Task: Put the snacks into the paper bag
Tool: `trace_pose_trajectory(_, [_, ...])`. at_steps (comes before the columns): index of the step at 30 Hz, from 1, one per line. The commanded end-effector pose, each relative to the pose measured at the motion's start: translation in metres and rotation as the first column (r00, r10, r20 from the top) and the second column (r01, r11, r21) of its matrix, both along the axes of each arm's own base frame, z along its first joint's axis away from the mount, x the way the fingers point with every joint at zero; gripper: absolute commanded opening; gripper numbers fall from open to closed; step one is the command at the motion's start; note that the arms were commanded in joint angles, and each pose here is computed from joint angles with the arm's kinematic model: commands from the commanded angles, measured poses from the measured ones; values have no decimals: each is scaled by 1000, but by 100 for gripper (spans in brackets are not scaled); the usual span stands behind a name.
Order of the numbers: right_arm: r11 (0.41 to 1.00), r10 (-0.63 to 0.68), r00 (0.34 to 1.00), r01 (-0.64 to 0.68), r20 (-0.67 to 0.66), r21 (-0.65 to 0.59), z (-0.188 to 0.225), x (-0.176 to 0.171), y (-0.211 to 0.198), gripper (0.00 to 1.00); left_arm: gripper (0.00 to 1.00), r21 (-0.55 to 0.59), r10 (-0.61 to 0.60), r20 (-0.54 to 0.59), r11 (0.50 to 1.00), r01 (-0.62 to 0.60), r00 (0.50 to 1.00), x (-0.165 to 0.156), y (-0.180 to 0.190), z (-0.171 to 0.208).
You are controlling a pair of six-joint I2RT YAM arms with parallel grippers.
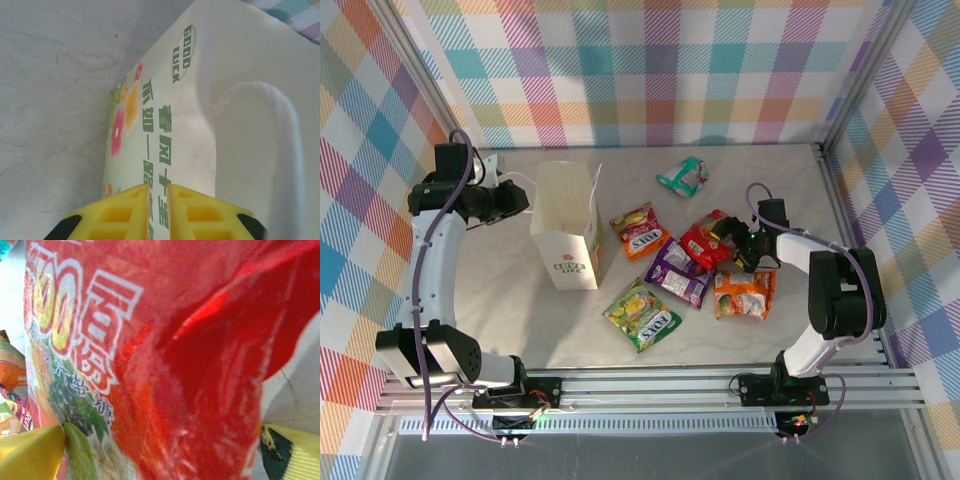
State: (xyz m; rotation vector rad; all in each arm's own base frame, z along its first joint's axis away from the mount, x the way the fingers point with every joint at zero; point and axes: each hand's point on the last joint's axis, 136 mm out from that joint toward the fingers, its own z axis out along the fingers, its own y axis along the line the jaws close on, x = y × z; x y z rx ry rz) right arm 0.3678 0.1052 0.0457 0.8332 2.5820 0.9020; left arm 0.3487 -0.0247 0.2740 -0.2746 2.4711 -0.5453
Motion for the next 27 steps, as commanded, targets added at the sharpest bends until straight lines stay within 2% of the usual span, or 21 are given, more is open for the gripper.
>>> trace_pose_trajectory(1, [999, 10, 1000, -10, -4, 34, -2, 1, 8, 99, 17, 20, 4, -29, 1000, -3, 1000, -8, 6, -6])
trace_pose_trajectory(21, [990, 81, 995, -88, 63, 113, -2, 15, 42, 100, 17, 11, 8, -53, 1000, -7, 999, -11, 6, -11])
trace_pose_trajectory(27, [988, 100, 992, -108, 77, 110, 10, 15, 52, 98, 17, 17, 10, -61, 1000, -9, 998, -12, 6, -12])
